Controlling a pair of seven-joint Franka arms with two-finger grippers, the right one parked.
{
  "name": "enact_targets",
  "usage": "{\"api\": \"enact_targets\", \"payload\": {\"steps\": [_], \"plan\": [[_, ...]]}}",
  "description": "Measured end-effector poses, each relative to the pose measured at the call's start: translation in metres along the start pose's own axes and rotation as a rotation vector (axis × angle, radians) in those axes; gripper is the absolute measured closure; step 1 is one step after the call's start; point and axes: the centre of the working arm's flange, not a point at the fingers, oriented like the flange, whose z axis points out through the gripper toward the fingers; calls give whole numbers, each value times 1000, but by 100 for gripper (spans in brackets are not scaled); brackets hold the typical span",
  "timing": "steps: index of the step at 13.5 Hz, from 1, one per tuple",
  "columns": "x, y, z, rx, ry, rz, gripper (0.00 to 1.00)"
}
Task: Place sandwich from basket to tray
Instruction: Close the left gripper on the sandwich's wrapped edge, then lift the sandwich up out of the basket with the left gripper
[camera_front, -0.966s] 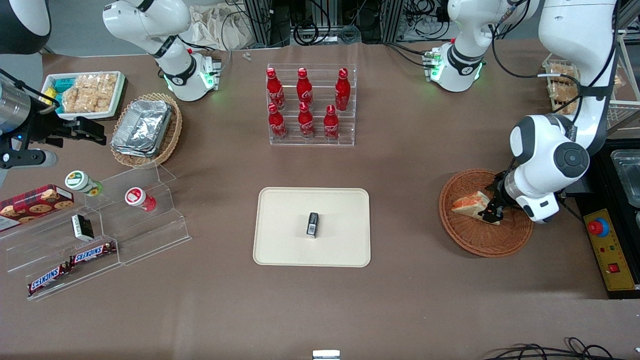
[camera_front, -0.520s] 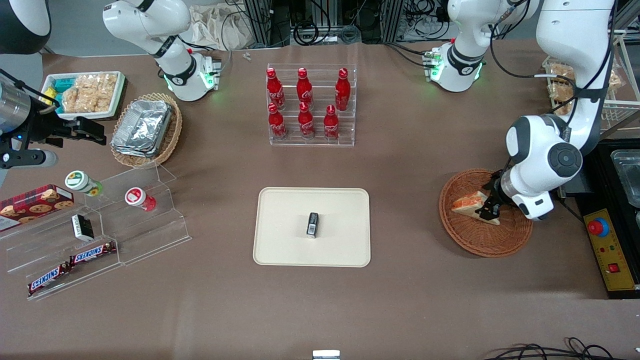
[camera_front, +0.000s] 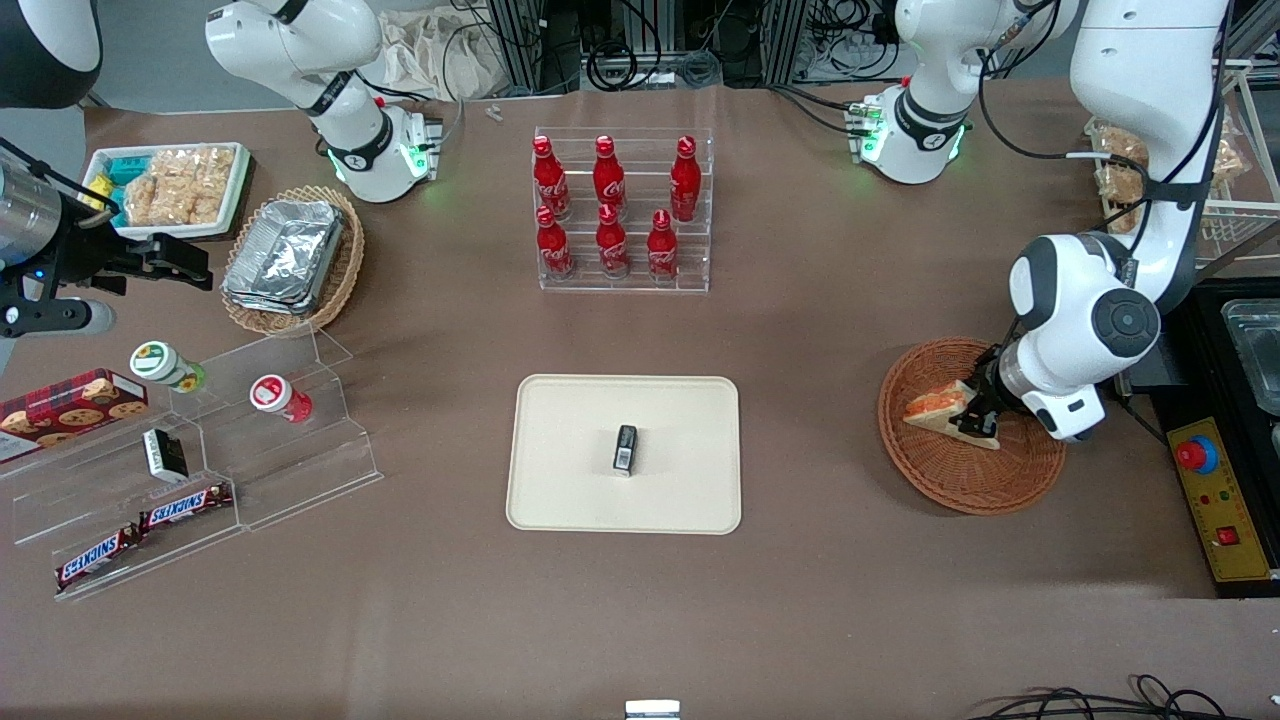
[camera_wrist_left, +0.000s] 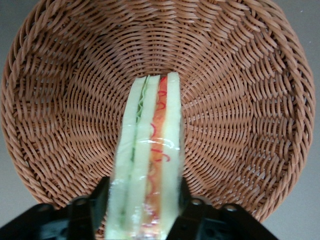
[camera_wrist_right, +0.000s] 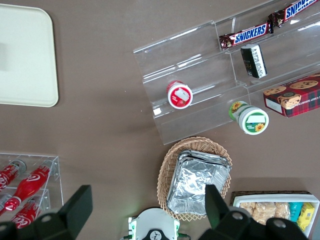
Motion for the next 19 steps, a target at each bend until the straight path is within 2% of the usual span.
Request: {"api": "enact_targets", "payload": {"steps": [2,5,6,7,10,12,16,19], "plan": [[0,1,-6,-10,3,0,66],[-1,3,-28,-30,9,0,81],[-4,4,-39,-26,8,2,85],[-8,6,-52,-8,6,11,85],[-25,22,-94,75,8,68,85],[-36,36,-129,107,0,115,85],[-72,57,-182,100,-7,250,86],[-118,63,-209,114,-34,472,86]]}}
